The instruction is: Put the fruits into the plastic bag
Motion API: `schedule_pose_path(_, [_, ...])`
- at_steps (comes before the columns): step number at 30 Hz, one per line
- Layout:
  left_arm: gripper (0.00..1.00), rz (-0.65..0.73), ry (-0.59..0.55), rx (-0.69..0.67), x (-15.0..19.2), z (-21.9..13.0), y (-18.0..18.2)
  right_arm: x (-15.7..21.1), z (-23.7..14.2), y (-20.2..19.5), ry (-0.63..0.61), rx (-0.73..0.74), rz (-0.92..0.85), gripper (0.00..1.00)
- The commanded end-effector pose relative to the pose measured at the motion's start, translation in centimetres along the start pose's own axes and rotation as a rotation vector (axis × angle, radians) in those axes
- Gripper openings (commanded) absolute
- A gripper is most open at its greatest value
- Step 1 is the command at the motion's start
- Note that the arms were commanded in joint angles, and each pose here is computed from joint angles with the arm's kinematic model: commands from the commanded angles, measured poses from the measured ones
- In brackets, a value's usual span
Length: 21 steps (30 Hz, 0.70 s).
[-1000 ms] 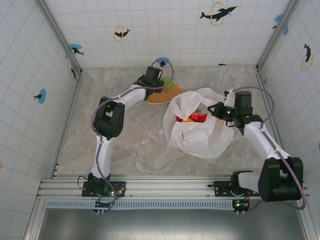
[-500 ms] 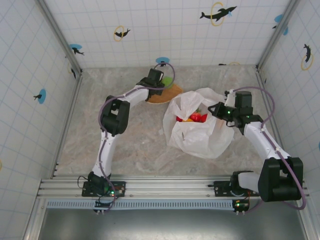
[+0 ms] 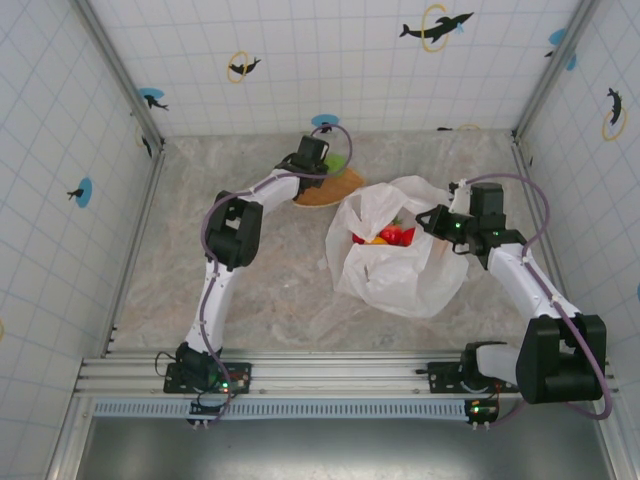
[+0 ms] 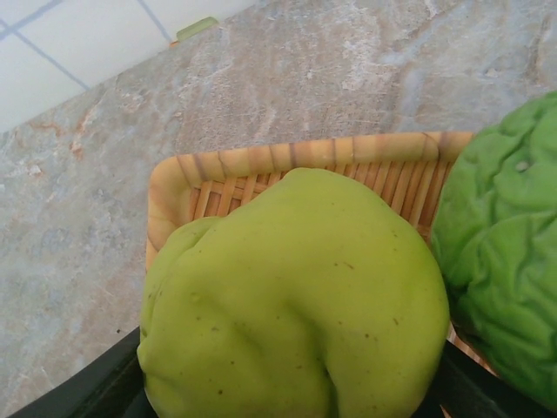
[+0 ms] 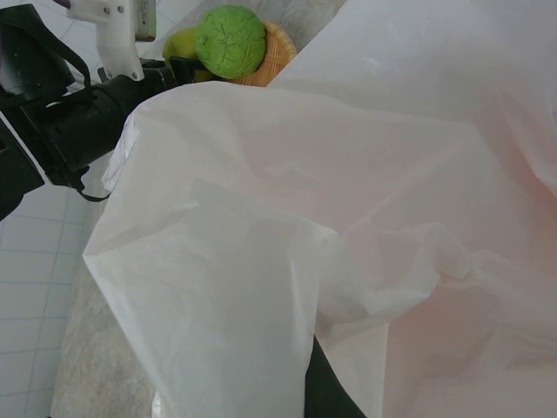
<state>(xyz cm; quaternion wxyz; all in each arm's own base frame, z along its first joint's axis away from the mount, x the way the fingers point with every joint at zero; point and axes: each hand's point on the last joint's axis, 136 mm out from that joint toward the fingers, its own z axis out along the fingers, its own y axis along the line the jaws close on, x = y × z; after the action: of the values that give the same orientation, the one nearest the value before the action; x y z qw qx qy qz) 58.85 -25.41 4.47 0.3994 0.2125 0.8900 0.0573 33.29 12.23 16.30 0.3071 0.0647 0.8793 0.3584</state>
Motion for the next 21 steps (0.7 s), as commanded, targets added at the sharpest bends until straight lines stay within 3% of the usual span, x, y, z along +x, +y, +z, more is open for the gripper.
schedule_pose_path(1, [0.56,0.001,0.012,-0.005,-0.1,0.0,0.6,-1.0,-0.3,0.6,-0.018,-0.011,-0.021,0.04])
schedule_pose_path(11, [0.46,-0.061,-0.057,0.015,-3.1,-5.1,1.9,-1.0,-0.3,0.6,-0.019,-0.012,-0.022,0.04])
schedule_pose_path(21, [0.44,-0.143,-0.11,0.02,-2.3,-12.1,3.7,-0.9,-0.1,0.4,-0.022,-0.015,-0.017,0.04])
